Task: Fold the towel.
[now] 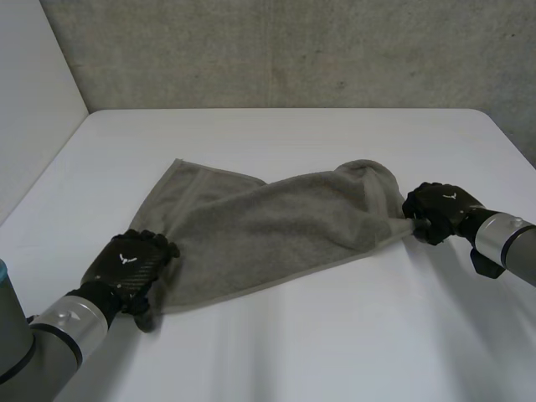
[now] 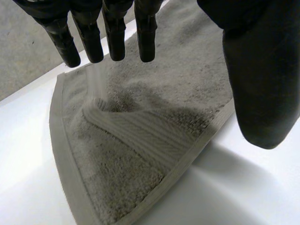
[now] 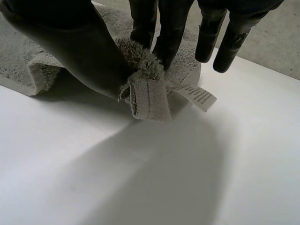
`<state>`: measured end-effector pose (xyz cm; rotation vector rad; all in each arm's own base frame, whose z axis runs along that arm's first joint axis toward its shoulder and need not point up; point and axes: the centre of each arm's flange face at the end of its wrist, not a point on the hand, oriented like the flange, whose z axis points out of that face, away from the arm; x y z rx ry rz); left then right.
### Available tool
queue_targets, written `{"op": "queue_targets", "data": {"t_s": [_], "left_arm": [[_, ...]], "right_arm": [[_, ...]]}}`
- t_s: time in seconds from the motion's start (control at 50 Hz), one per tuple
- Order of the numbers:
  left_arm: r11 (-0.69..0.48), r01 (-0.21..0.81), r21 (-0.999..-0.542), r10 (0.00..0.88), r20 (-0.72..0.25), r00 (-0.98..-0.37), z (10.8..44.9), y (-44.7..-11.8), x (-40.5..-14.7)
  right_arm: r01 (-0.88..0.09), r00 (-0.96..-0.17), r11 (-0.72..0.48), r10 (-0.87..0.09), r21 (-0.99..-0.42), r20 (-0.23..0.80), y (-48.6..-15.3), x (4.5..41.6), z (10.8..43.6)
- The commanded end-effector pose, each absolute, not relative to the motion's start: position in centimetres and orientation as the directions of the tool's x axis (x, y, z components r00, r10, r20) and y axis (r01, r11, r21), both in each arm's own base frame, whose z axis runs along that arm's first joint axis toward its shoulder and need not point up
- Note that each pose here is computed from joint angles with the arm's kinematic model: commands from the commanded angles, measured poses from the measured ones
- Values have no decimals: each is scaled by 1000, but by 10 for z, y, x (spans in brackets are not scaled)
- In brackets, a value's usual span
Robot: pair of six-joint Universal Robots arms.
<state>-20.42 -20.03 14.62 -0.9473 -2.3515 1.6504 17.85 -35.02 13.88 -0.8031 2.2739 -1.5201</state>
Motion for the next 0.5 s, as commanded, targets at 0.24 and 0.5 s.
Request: {"op": "queue_targets", "data": {"t_s": [0.24,0.5], "left_arm": [[241,477,-845,532,-296,-794,118,-223,-205],[199,459,-866,476,-323,-818,134,-240,-204]], "right_arm": [[-296,-792,296,-608,-908,60,-344,181,135],[-296,-798,292,-599,-909,67,-340,178,141]]}}
